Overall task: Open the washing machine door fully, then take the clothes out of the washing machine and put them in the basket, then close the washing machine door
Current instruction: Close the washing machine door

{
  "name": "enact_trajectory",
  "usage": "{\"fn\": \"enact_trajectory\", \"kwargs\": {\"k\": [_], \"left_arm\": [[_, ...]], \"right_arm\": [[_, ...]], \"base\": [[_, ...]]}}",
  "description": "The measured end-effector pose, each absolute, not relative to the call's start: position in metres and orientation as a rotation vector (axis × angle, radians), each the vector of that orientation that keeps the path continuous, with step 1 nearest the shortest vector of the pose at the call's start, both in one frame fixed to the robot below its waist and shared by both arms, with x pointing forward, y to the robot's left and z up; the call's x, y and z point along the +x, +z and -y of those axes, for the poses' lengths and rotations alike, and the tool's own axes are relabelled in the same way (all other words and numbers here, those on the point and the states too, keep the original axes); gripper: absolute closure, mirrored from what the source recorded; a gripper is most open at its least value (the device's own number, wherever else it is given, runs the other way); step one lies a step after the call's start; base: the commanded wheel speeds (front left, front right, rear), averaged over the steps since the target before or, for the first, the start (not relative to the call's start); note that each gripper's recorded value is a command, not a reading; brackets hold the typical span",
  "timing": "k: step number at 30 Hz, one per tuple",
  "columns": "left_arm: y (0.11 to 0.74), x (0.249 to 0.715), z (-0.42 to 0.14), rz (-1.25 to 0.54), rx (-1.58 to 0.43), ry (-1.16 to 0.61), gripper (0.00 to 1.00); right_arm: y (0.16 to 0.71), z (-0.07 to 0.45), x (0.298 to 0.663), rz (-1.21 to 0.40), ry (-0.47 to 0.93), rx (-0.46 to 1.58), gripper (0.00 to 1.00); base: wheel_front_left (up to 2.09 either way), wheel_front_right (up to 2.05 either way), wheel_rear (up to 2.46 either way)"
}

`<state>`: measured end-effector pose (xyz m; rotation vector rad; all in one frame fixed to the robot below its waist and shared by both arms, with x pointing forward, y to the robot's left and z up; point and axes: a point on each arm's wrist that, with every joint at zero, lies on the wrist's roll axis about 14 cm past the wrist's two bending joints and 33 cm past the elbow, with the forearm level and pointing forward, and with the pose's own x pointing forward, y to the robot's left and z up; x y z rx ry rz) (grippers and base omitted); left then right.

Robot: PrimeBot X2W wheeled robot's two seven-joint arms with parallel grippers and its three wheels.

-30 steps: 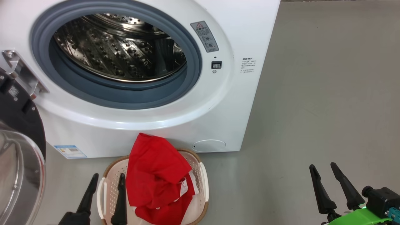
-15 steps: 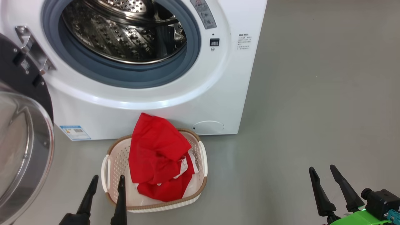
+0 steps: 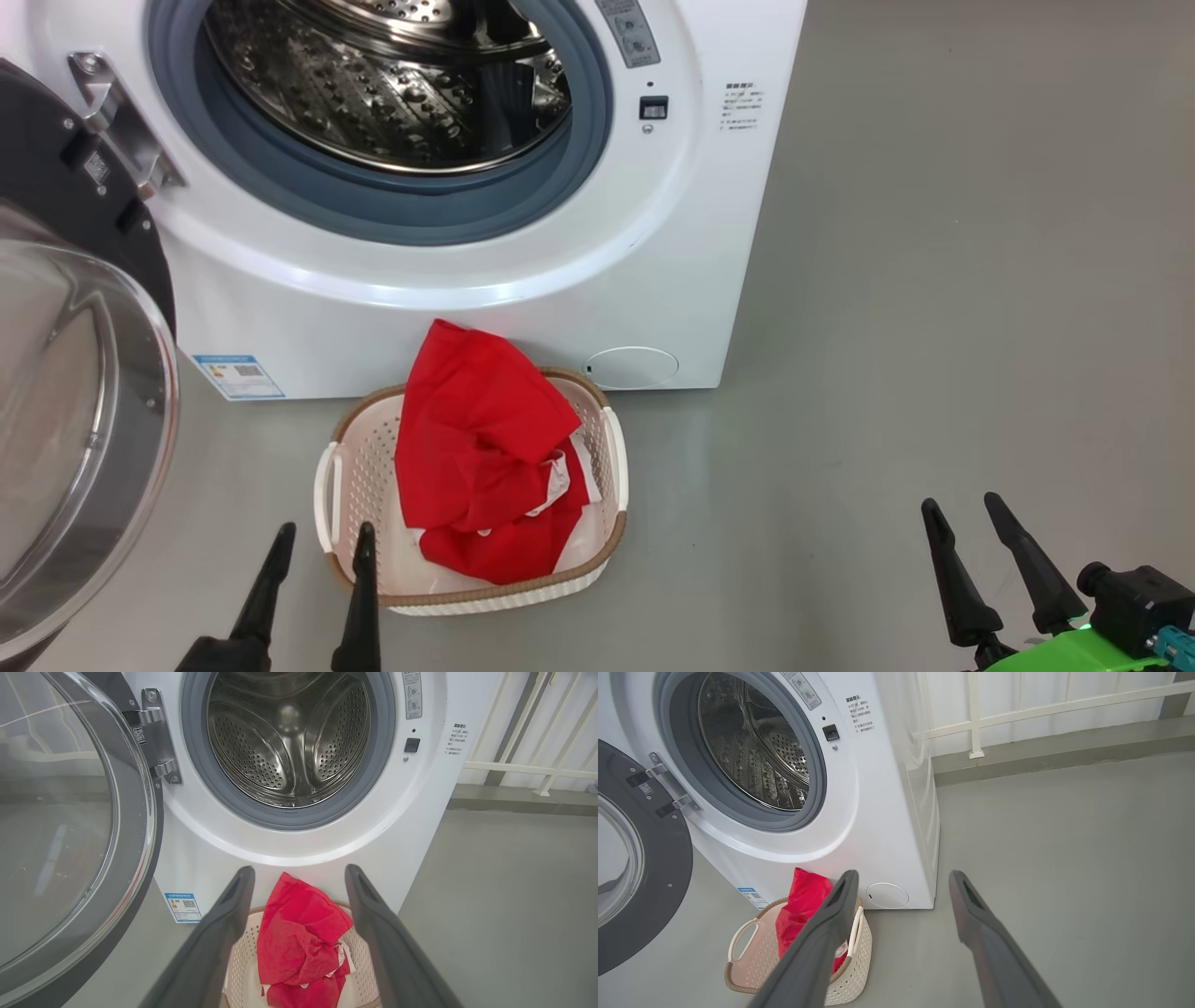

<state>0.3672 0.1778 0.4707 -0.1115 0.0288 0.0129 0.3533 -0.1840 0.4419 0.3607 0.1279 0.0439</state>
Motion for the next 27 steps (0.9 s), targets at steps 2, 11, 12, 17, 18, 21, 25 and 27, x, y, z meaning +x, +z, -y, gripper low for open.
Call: {"fn": "enact_trajectory", "kwargs": {"k": [2, 11, 12, 17, 18, 21, 25, 27], "left_arm": [[0.470, 0.366, -0.180, -0.030, -0.114, 0.025, 0.00], [0.466, 0.353, -0.201, -0.041, -0.159, 0.117, 0.00], [0.467, 0.350, -0.205, -0.041, -0.160, 0.133, 0.00], [0.463, 0.333, -0.222, -0.050, -0.185, 0.212, 0.00], [0.462, 0.328, -0.226, -0.055, -0.189, 0.228, 0.00], [0.457, 0.315, -0.235, -0.068, -0.197, 0.269, 0.00], [0.453, 0.292, -0.252, -0.079, -0.203, 0.355, 0.00], [0.453, 0.282, -0.260, -0.077, -0.210, 0.392, 0.00]], "right_arm": [[0.442, 0.180, 0.354, -0.131, 0.055, 0.362, 0.00], [0.439, 0.145, 0.363, -0.157, 0.168, 0.362, 0.00], [0.438, 0.140, 0.364, -0.161, 0.186, 0.361, 0.00], [0.437, 0.105, 0.371, -0.184, 0.309, 0.345, 0.00], [0.438, 0.097, 0.373, -0.184, 0.336, 0.343, 0.00], [0.440, 0.080, 0.377, -0.184, 0.393, 0.340, 0.00], [0.442, 0.049, 0.380, -0.192, 0.491, 0.334, 0.00], [0.443, 0.034, 0.380, -0.198, 0.536, 0.331, 0.00]], "base": [[0.00, 0.00, 0.00], [0.00, 0.00, 0.00], [0.00, 0.00, 0.00], [0.00, 0.00, 0.00], [0.00, 0.00, 0.00], [0.00, 0.00, 0.00], [0.00, 0.00, 0.00], [0.00, 0.00, 0.00]]}}
